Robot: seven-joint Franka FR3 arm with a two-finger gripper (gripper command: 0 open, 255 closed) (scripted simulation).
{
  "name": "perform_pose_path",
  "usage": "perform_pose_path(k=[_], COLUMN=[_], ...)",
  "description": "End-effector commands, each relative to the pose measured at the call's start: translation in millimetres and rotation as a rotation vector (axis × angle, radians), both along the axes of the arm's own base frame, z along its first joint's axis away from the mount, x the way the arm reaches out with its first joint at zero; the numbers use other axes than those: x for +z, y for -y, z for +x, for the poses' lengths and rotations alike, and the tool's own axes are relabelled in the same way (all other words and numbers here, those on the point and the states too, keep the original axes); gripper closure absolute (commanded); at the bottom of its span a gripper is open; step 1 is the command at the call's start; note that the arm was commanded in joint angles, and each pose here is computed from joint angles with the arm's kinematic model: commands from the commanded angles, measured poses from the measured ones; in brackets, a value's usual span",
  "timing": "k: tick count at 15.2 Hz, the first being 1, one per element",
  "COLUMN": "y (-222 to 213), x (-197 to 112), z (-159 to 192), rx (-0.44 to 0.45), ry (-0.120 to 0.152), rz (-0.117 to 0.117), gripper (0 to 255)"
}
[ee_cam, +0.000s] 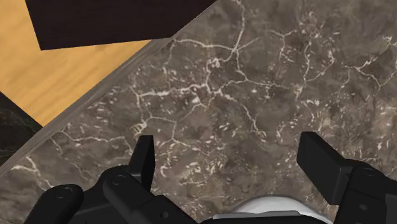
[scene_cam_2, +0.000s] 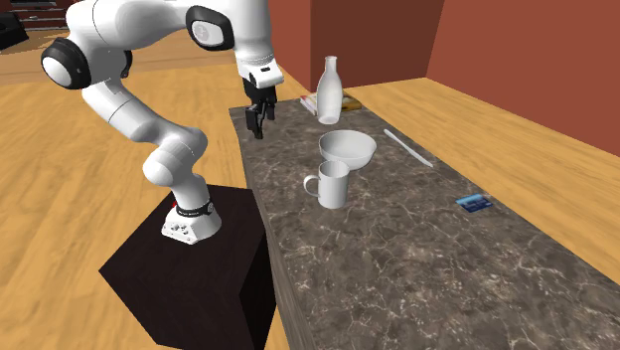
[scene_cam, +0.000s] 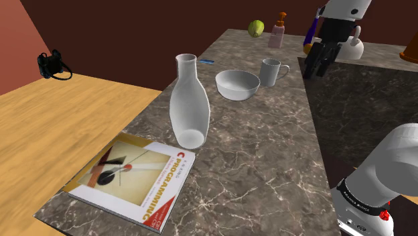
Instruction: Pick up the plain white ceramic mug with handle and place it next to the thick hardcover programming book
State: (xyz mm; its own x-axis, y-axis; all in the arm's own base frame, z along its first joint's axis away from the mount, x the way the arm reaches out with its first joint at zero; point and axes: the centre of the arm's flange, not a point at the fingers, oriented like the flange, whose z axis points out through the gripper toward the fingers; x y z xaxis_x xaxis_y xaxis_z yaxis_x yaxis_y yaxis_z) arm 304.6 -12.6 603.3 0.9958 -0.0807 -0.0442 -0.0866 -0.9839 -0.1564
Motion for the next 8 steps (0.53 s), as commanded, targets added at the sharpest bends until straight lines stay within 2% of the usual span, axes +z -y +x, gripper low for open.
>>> perform_pose_path(k=[1,8], y=[0.0,20.0], x=[0.0,-11.0], z=[0.0,80.0], rx=[0.000,0.035], ry=[0.000,0.043], rz=[0.000,-0.073], gripper=[0,0])
